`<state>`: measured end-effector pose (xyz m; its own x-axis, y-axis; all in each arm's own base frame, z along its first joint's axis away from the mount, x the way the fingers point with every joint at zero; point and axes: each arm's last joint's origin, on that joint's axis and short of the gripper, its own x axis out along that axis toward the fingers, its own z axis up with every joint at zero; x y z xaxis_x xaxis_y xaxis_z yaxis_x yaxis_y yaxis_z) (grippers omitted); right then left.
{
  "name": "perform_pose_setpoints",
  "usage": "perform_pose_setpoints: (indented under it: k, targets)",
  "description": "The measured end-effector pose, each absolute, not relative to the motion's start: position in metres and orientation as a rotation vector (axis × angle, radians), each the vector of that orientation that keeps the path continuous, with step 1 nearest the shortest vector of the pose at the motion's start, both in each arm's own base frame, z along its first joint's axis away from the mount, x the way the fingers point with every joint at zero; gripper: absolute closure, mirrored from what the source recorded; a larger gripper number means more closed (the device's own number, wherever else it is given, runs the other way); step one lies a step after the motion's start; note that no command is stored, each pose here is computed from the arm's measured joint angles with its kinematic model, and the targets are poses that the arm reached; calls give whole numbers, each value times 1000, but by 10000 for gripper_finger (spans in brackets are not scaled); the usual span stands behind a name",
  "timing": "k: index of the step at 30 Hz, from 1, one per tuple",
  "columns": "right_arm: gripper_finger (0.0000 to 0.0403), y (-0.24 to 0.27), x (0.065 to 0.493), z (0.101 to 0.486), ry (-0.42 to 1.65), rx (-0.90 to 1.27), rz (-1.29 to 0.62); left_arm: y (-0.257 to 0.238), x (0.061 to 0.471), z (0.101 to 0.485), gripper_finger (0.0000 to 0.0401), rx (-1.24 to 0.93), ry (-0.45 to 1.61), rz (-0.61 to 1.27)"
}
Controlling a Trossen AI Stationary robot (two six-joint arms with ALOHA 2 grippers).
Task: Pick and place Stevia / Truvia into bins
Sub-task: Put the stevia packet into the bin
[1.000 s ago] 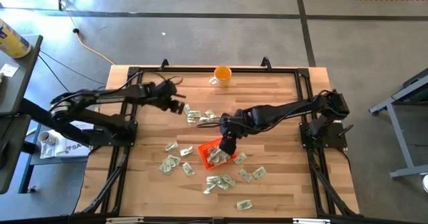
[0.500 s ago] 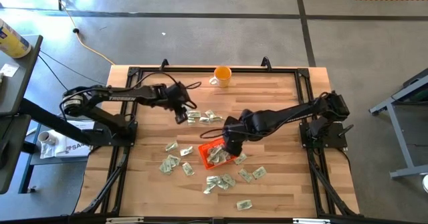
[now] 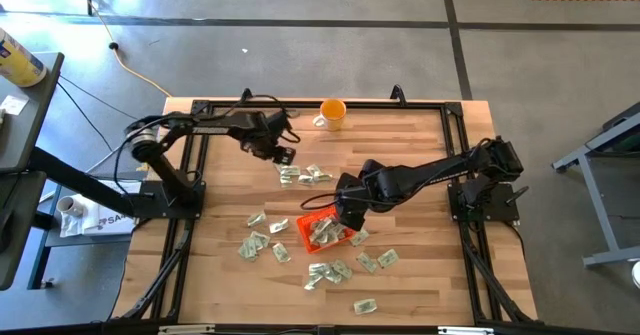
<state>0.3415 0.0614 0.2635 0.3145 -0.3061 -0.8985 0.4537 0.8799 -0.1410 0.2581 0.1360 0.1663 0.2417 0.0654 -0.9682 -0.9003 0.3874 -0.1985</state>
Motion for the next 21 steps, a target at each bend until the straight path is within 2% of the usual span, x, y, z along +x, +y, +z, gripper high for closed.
perform_pose_setpoints:
  k: [12, 15, 21]
  targets:
    - [146, 60, 342, 264, 1127, 118, -536, 128, 275, 139, 207, -925, 1145, 932]
    - [147, 61, 341, 264, 1128, 117, -534, 128, 274, 137, 242, -899, 1156, 954]
    - [146, 61, 341, 264, 1131, 115, -531, 136, 272, 136, 359, -847, 1150, 956]
